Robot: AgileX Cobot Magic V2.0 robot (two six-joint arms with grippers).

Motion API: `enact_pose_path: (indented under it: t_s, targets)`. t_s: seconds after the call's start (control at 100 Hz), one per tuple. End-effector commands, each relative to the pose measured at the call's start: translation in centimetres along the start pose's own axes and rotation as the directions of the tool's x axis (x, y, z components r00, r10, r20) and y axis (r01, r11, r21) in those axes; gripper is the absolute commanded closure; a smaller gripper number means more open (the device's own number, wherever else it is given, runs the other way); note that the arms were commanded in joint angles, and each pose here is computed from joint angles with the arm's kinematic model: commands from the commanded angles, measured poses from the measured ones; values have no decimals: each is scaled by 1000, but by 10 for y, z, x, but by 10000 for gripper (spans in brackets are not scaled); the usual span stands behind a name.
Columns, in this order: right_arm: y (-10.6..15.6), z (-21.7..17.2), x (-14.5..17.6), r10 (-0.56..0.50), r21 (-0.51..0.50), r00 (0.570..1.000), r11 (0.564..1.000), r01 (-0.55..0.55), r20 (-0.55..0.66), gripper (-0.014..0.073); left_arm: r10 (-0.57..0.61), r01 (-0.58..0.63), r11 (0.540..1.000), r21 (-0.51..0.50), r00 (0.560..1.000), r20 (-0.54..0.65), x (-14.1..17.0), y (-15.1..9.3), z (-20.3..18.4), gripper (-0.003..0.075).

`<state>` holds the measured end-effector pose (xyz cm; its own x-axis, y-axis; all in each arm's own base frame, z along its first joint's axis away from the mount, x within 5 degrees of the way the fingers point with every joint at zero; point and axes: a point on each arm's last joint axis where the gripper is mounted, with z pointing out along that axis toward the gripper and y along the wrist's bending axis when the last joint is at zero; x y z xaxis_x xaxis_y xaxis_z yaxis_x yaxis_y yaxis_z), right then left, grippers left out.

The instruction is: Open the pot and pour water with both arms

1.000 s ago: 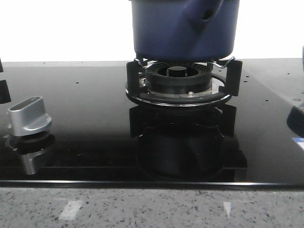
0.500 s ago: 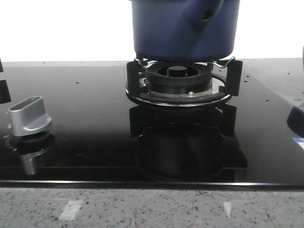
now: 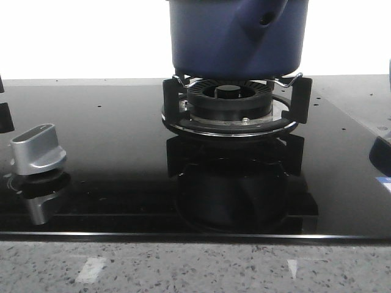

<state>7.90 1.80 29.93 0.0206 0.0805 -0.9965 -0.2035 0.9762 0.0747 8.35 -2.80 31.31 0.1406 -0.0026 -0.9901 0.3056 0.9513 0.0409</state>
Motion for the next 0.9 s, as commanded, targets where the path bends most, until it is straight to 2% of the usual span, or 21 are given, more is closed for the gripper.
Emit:
enact_pose_path:
  t_s: [0.0, 0.15, 0.18, 0.21, 0.22, 0.23, 0.24, 0.25, 0.26, 0.28, 0.29, 0.3, 0.31, 0.32, 0.33, 0.37, 0.54, 0.64, 0.7, 0.89]
  targets:
    - [-2, 0, -9, 2, 30, 999, 1000, -3, 39, 642, -51, 51, 999, 12, 998, 39, -10, -1, 0, 741]
    - [-2, 0, -9, 2, 30, 999, 1000, -3, 39, 642, -53, 53, 999, 0, 999, -12, -5, 0, 1, 741]
    - [-2, 0, -9, 2, 30, 999, 1000, -3, 39, 642, -91, 91, 996, -9, 995, -33, -3, 1, 0, 741]
    - [-2, 0, -9, 2, 30, 999, 1000, -3, 39, 642, -116, 114, 993, -32, 991, -62, 0, 2, 0, 741]
    - [-2, 0, -9, 2, 30, 999, 1000, -3, 39, 642, -86, 83, 996, -35, 994, -69, 0, 3, 0, 741]
    - [-2, 0, -9, 2, 30, 999, 1000, -3, 39, 642, -127, 124, 991, -44, 989, -73, 1, 3, 0, 741]
    - [-2, 0, -9, 2, 30, 999, 1000, -3, 39, 642, -99, 95, 994, -54, 991, -86, 2, 4, 0, 741]
    - [-2, 0, -9, 2, 30, 999, 1000, -3, 39, 642, -143, 138, 988, -63, 986, -89, 3, 5, 0, 741]
    - [-2, 0, -9, 2, 30, 999, 1000, -3, 39, 642, -114, 107, 992, -73, 988, -101, 4, 6, 0, 741]
    - [-2, 0, -9, 2, 30, 999, 1000, -3, 39, 642, -166, 156, 983, -95, 981, -103, 4, 7, 0, 741]
    - [-2, 0, -9, 2, 30, 999, 1000, -3, 39, 642, -138, 126, 987, -102, 984, -115, 5, 8, -1, 741]
    - [-2, 0, -9, 2, 30, 999, 1000, -3, 39, 642, -184, 171, 978, -115, 977, -112, 6, 9, -1, 741]
    - [-2, 0, -9, 2, 30, 999, 1000, -3, 39, 642, -158, 143, 981, -127, 980, -117, 6, 10, -1, 741]
    - [-2, 0, -9, 2, 30, 999, 1000, -3, 39, 642, -200, 184, 973, -140, 973, -111, 6, 11, -1, 741]
    - [-2, 0, -9, 2, 30, 999, 1000, -3, 39, 642, -177, 159, 976, -151, 978, -114, 6, 12, -1, 741]
    - [-2, 0, -9, 2, 30, 999, 1000, -3, 39, 642, -227, 207, 961, -183, 970, -93, 6, 15, -1, 741]
    - [-2, 0, -9, 2, 30, 999, 1000, -3, 39, 642, -62, 46, 975, -217, 996, -64, 6, 18, -8, 741]
    - [-2, 0, -9, 2, 30, 999, 1000, -3, 39, 642, -38, 33, 972, -231, 999, -15, 18, 17, -17, 741]
    - [-2, 0, -9, 2, 30, 999, 1000, -3, 39, 642, -61, 64, 970, -234, 998, 24, 27, 16, -24, 741]
    - [-2, 0, -9, 2, 30, 999, 1000, -3, 39, 642, -84, 85, 968, -234, 996, 14, 73, 12, -39, 741]
